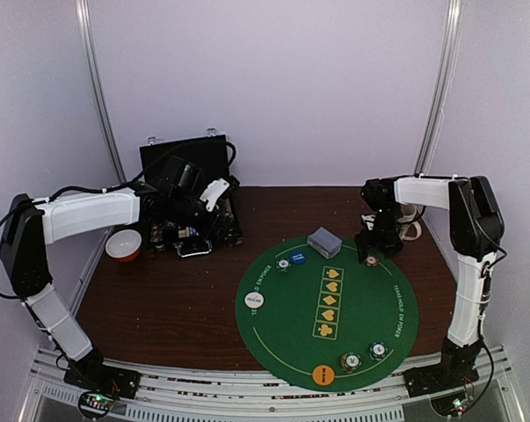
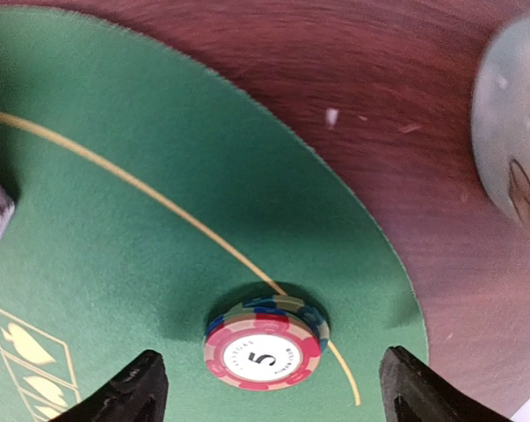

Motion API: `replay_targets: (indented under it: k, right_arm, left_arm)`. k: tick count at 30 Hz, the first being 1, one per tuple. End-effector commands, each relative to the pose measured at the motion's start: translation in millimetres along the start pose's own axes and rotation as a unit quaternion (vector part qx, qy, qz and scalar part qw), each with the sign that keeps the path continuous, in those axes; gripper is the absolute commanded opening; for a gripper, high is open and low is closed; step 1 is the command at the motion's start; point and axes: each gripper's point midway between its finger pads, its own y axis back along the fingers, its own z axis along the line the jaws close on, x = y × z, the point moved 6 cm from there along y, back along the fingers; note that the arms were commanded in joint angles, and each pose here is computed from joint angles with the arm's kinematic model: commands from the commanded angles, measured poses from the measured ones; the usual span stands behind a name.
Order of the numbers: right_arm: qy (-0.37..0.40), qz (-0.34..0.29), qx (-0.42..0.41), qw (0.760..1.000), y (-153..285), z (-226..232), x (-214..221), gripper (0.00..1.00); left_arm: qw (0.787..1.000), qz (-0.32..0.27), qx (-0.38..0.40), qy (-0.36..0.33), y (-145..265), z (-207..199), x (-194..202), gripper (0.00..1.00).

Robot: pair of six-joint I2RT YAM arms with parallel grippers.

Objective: Distribute texas hold em gaming equipment
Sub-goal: Place the poker chips pile on the poker chips pile.

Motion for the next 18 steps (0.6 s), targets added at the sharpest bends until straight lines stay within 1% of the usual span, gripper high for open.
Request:
replay_targets:
  k: [1, 4, 8, 11, 13, 17, 18]
  right_arm:
    - [0.006, -0.003, 0.015, 1.000, 12.3, -0.9, -1.6, 0.90]
    - [0.012, 0.012, 0.023, 1.000, 2.0, -3.3, 2.9, 0.90]
    - [0.018, 0.030, 0.012, 0.999, -13.5, -1.6, 6.8, 0.82]
    - [0.019, 0.036, 0.004, 0.999, -20.5, 0.5, 7.3, 0.79]
    - [0.021, 0.040, -0.004, 0.999, -24.1, 2.2, 8.5, 0.76]
    - [0.022, 0.051, -0.011, 0.998, -30.5, 3.5, 14.1, 0.64]
    - [0.022, 0.051, -0.012, 0.998, -31.1, 3.6, 14.8, 0.63]
  left_arm:
    - [1.000, -0.019, -0.002, -0.006, 4.6, 3.3, -13.3, 0.88]
    - [1.000, -0.021, -0.004, -0.008, 5.8, 3.0, -14.1, 0.88]
    - [1.000, -0.022, -0.004, -0.008, 6.7, 3.2, -14.8, 0.88]
    - [1.000, -0.023, -0.004, -0.008, 7.5, 3.1, -15.4, 0.88]
    - [1.000, -0.024, -0.005, -0.009, 8.6, 2.5, -15.8, 0.88]
    - [1.000, -0.026, -0.007, -0.010, 10.4, 3.0, -16.9, 0.88]
    - [1.000, -0.026, -0.007, -0.009, 10.2, 3.0, -16.7, 0.88]
